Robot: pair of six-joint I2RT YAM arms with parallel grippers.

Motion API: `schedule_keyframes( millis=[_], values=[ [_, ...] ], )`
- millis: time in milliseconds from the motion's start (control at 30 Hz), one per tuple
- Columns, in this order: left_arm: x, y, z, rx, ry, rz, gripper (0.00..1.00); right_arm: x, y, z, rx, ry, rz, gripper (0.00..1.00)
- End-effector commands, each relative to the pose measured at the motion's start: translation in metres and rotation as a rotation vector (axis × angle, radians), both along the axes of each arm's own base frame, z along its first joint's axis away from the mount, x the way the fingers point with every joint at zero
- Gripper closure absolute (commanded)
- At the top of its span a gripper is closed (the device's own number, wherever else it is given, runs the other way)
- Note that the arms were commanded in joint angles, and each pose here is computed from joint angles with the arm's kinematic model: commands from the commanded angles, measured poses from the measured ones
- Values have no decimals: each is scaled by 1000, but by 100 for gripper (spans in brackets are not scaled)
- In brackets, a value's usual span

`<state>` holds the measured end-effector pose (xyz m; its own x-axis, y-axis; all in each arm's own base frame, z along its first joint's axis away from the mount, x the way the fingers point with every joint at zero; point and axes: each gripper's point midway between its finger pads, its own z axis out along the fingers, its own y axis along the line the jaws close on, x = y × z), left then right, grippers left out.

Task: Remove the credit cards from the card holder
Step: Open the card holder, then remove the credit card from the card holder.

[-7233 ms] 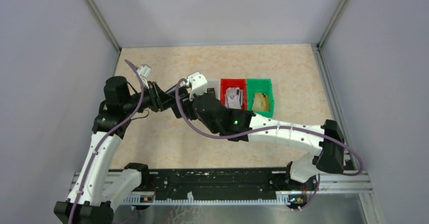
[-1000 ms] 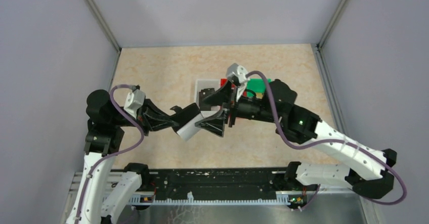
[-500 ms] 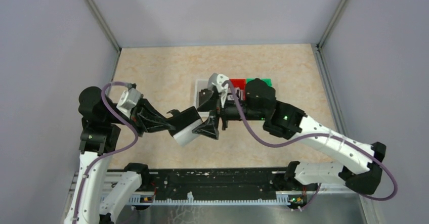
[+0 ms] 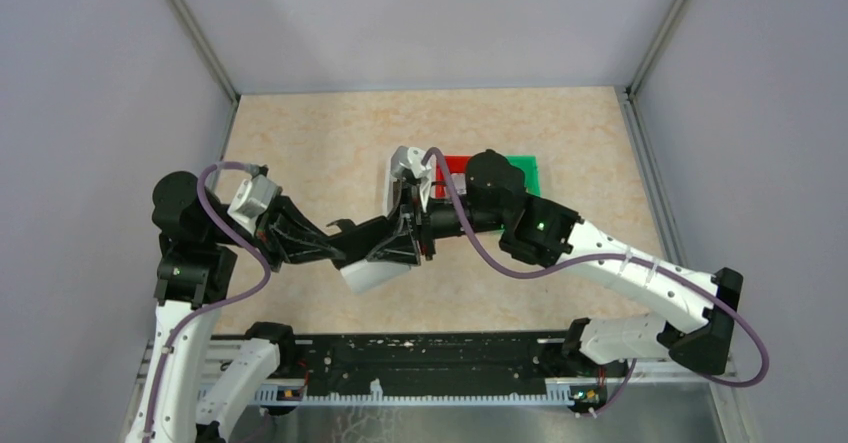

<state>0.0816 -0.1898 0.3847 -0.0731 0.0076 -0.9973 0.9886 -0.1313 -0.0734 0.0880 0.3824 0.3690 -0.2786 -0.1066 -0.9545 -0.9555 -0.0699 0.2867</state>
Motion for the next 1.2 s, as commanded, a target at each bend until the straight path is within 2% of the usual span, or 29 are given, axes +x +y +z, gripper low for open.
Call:
schedule_keyframes(
  millis=[0, 33, 67, 200, 233, 300, 367, 433, 533, 767, 967, 1033, 1067, 1100, 1167],
  values=[
    [-15, 3, 9, 0, -69, -69, 100, -4, -16, 41, 115, -85, -10, 77],
    [-14, 3, 10, -1, -71, -64, 100, -6, -17, 44, 128, -85, -8, 91],
    [-13, 2, 10, -3, -73, -53, 100, -7, -17, 48, 141, -82, -2, 100],
    [-4, 0, 11, -14, -82, 10, 100, -10, -15, 54, 169, -49, 13, 100],
    [-1, 0, 11, -17, -78, 34, 88, -9, -15, 56, 176, -43, 3, 100],
    [3, -1, 6, -17, -35, 76, 44, -4, -15, 65, 207, -25, -37, 100],
    [3, 0, -2, -15, 23, 101, 24, -3, -18, 77, 254, -1, -50, 100],
    [3, -1, -7, -20, 78, 127, 20, -6, -22, 87, 304, 33, -40, 100],
    [3, -1, -4, -55, 109, 160, 23, -13, -23, 91, 346, 64, -2, 100],
    [9, -3, 16, -122, 191, 190, 45, -10, -10, 70, 307, 131, 17, 100],
    [4, -3, 28, -151, 223, 191, 52, -8, -9, 67, 315, 142, 2, 100],
    [6, -3, 28, -158, 226, 200, 62, -8, -9, 68, 325, 147, 5, 100],
    [8, -3, 29, -165, 231, 210, 70, -7, -8, 68, 326, 150, 6, 100],
    [10, -3, 30, -174, 240, 221, 74, -7, -7, 68, 327, 152, 5, 100],
    [16, -3, 33, -192, 260, 245, 89, -5, -4, 66, 324, 160, 2, 100]
  ],
)
